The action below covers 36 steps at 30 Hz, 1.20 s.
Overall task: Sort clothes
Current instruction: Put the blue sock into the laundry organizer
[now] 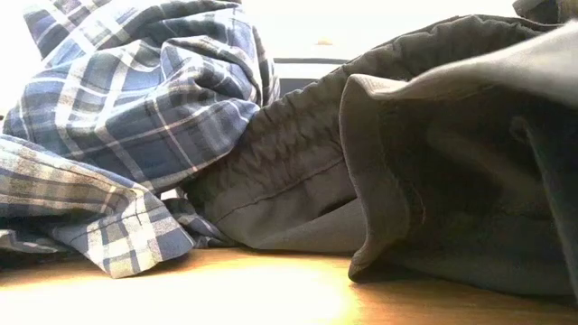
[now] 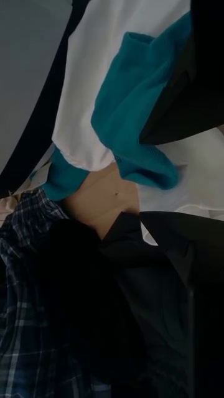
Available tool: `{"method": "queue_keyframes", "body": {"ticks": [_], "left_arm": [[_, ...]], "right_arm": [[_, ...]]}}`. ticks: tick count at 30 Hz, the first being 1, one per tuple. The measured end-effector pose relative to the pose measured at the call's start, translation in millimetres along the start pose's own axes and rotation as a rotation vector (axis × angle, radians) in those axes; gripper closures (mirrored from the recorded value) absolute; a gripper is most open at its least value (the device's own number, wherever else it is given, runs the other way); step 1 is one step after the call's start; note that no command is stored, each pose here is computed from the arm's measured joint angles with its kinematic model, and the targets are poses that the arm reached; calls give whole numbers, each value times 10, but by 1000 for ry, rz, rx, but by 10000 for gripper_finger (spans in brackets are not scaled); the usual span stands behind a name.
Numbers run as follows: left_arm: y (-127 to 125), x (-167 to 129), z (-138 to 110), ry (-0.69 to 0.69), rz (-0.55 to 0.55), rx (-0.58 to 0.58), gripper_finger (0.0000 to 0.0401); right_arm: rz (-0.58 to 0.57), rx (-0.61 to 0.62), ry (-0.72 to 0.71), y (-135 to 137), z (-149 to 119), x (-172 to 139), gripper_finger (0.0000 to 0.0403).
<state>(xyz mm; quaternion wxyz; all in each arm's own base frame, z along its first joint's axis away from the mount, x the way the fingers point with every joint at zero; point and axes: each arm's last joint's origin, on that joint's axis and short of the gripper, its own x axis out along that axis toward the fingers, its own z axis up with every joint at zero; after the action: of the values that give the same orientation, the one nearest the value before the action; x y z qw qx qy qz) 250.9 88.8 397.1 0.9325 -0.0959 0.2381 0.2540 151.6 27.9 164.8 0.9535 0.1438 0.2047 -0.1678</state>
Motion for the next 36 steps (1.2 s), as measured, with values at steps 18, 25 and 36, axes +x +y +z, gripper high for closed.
{"method": "queue_keyframes", "body": {"ticks": [18,25,36], "left_arm": [[-638,-840,-897,-87,-158,105,288],[-694,-847,-1365,-114,-197,108,288],[-556,-811,-1742,31,-131,123,288]], "right_arm": [[1,2,-3,1,3,0,215],[8,-36,-16,56,131,-26,223],[-152,-324,248,103,463,-190,267]]}}
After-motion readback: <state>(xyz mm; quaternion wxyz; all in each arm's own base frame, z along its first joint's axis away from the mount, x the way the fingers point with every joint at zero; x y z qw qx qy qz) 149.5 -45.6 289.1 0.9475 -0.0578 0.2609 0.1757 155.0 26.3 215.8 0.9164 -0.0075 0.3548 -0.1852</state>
